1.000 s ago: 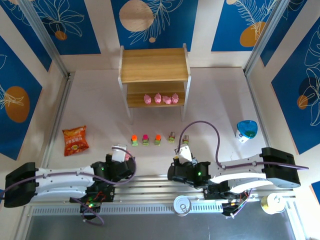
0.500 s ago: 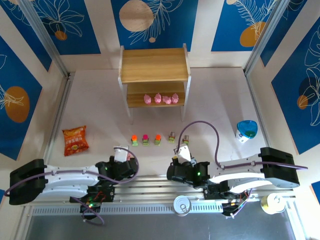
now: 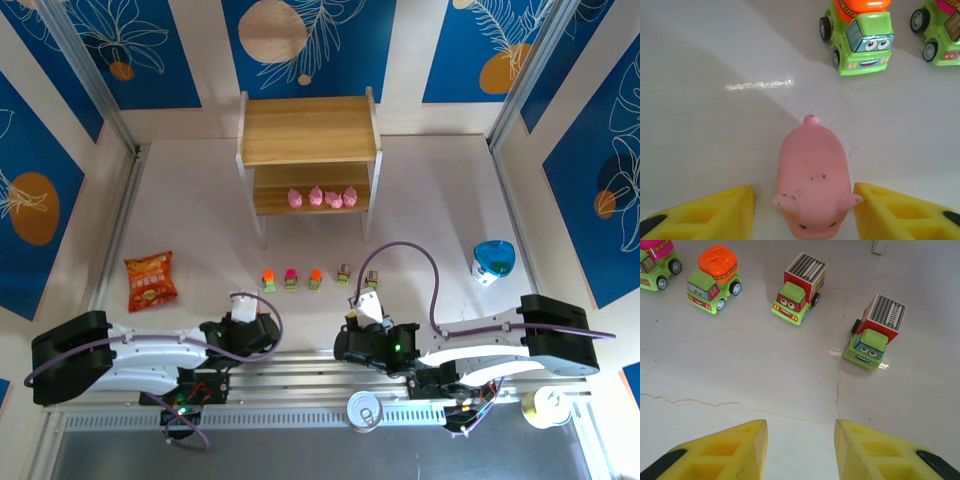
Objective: Place and organize the plastic toys onto the shelf
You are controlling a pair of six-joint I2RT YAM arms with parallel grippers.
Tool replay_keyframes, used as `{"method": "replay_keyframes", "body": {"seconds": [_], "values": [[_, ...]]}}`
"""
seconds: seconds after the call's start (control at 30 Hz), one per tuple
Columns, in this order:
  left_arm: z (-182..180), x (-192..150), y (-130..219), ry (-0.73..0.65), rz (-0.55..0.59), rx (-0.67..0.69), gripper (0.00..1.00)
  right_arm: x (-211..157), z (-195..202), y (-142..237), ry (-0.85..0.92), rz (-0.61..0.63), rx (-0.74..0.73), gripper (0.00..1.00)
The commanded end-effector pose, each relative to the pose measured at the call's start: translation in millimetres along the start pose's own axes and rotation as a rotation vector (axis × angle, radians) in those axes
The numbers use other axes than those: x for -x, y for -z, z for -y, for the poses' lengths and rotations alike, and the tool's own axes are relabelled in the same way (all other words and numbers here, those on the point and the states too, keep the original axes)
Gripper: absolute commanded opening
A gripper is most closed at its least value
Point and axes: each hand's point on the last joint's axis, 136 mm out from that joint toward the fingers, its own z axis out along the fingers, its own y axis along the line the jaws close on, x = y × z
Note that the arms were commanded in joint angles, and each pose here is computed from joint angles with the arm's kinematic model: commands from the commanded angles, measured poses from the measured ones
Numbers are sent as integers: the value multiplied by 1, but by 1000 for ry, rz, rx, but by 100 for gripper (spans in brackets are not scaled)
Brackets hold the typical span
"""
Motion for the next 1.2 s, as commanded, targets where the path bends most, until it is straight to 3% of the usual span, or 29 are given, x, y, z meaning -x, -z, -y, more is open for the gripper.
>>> {"method": "replay_keyframes", "body": {"seconds": [0.0,0.63,1.17], "values": [[9,-7,-7,39,-33,-55,51,1,6,0,-19,22,-33,40],[21,-2,-9,28,-43,-91,30,0,6,-2,-19,16,-34,40],[28,45,23,-13,33,-114,26,0,4,-3,-20,18,-28,40]]}}
